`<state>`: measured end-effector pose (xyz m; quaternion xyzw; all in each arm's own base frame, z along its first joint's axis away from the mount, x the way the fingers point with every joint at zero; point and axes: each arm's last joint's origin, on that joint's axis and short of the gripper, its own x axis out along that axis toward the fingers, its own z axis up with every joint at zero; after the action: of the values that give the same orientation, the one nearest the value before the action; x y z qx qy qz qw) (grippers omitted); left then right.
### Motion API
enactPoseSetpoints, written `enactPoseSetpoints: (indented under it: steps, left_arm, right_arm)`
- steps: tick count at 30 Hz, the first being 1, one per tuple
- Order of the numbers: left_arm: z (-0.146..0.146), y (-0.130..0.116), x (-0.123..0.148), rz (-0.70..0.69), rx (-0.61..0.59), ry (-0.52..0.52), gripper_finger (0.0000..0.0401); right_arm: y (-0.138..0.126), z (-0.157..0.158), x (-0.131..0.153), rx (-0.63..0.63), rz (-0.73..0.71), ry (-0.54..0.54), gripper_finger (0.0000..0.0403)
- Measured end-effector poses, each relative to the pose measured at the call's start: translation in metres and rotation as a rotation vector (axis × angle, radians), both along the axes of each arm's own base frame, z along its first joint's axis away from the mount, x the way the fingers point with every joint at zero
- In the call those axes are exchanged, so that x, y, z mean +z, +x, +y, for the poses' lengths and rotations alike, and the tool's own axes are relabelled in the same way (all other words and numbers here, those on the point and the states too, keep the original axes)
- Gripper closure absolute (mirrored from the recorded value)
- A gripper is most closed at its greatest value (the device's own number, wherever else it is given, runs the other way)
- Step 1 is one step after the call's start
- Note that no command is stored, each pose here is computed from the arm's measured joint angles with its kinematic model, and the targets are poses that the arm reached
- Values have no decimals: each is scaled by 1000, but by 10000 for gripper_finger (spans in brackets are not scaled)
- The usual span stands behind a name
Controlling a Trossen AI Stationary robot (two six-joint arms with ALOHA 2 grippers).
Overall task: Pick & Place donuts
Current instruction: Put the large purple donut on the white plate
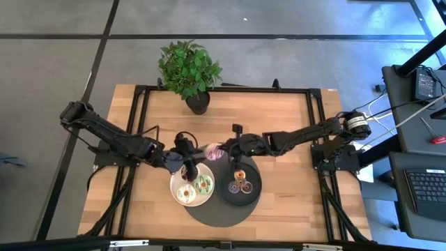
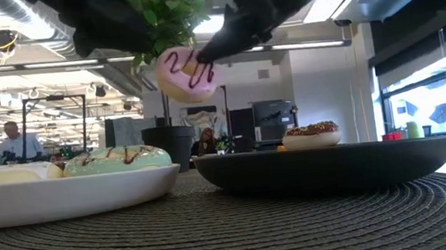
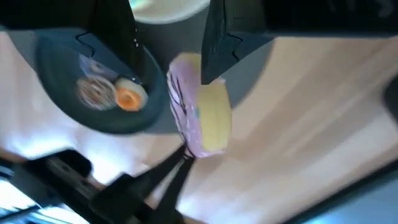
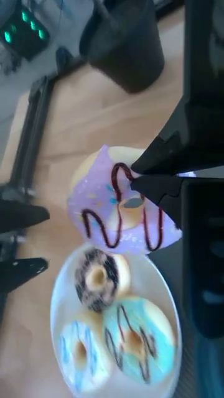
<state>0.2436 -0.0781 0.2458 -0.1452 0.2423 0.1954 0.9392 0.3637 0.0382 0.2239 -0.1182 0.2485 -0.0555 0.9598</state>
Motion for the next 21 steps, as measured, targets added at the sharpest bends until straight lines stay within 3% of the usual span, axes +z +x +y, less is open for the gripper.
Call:
enactPoseSetpoints:
  steps: [11, 21]
  left_arm:
    - [18, 9, -2, -4, 89, 54, 258]
    - [24, 14, -8, 32, 91, 53, 258]
  right_arm:
    - [2, 0, 4, -16, -46, -1, 398]
    - [3, 0, 5, 6, -58, 3, 398]
